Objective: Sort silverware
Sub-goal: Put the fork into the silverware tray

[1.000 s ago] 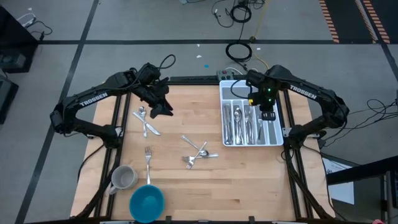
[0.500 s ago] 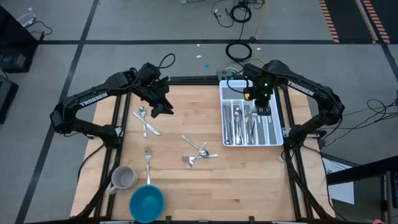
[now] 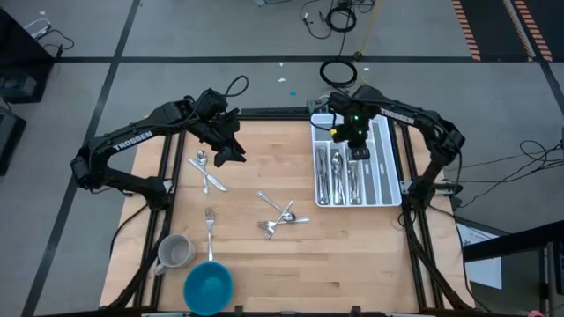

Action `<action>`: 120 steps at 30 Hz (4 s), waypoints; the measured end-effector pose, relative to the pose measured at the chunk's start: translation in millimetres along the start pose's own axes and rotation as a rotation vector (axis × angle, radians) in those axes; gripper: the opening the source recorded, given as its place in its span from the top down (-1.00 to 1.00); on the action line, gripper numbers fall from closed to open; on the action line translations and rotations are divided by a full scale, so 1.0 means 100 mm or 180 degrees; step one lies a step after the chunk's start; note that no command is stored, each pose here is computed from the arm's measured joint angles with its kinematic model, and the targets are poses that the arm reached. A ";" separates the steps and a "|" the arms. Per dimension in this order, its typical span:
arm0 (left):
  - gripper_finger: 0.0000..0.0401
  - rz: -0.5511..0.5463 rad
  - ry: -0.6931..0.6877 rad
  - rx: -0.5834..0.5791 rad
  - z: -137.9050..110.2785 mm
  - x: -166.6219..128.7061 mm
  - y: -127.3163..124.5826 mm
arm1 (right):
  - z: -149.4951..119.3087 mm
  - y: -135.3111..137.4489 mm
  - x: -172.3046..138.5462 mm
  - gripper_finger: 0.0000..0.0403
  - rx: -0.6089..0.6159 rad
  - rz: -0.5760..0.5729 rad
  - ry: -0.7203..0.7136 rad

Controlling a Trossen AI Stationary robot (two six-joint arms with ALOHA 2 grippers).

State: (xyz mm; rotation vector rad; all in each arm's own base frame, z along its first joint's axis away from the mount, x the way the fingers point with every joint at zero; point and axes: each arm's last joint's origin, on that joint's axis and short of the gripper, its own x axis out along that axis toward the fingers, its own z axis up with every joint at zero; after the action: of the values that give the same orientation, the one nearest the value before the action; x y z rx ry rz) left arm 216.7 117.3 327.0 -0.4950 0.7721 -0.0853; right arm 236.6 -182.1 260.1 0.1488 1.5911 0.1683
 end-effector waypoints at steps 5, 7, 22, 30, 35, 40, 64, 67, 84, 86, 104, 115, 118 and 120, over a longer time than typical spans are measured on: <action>0.08 0.0000 0.0000 0.0001 0.00 0.00 0.00 | 0.04 -0.24 0.17 1.00 0.0017 0.0045 0.0018; 0.08 -0.0001 0.0000 0.0002 0.00 0.00 0.00 | 0.03 -0.32 0.23 1.00 0.0058 0.0102 0.0066; 0.08 0.0011 0.0000 0.0001 0.00 0.00 0.00 | 0.08 -0.58 0.46 0.70 0.0154 0.0042 0.0123; 0.08 0.0013 0.0000 0.0001 0.00 0.00 0.00 | 0.07 -0.58 0.46 0.23 0.0303 0.0020 0.0167; 0.08 0.0145 0.0005 0.0001 0.00 0.00 0.01 | 0.04 -0.53 0.35 0.11 0.0300 -0.0086 0.0117; 0.08 0.0293 0.0014 0.0074 0.00 0.00 0.03 | 0.10 -0.32 -0.20 0.10 0.0239 -0.0415 -0.0400; 0.08 -0.0270 -0.0236 0.0183 -0.14 -0.35 -0.32 | 1.75 1.71 -0.01 0.10 -0.1947 -0.0784 -0.1985; 0.08 -0.0211 -0.0309 0.0237 -0.20 -0.46 -0.39 | 1.86 1.70 0.18 0.10 -0.2068 -0.0751 -0.1868; 0.08 -0.0060 -0.0318 0.0241 -0.41 -0.68 -0.56 | 2.20 2.00 0.95 0.10 -0.2727 -0.0595 -0.1564; 0.08 -0.0048 -0.0311 0.0235 -0.41 -0.68 -0.55 | 2.21 1.99 1.04 0.10 -0.2721 -0.0564 -0.1486; 0.08 -0.0009 -0.0304 0.0261 -0.41 -0.68 -0.55 | 2.23 1.87 1.55 0.31 -0.2629 -0.0429 -0.0893; 0.08 0.0078 -0.0304 0.0324 -0.41 -0.68 -0.54 | 2.21 1.86 1.54 0.93 -0.2525 -0.0464 -0.0833; 0.08 0.0088 -0.0304 0.0333 -0.41 -0.68 -0.54 | 2.21 1.86 1.52 0.93 -0.2409 -0.0449 -0.0845; 0.08 0.0090 -0.0304 0.0339 -0.41 -0.68 -0.54 | 2.21 1.86 1.52 0.92 -0.2300 -0.0435 -0.0854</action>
State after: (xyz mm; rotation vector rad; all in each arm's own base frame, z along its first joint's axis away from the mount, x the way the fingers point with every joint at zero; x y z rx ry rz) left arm 145.0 70.5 371.2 -0.3843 0.6772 -0.0756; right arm 451.9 33.5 143.0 -0.4793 1.1869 0.5777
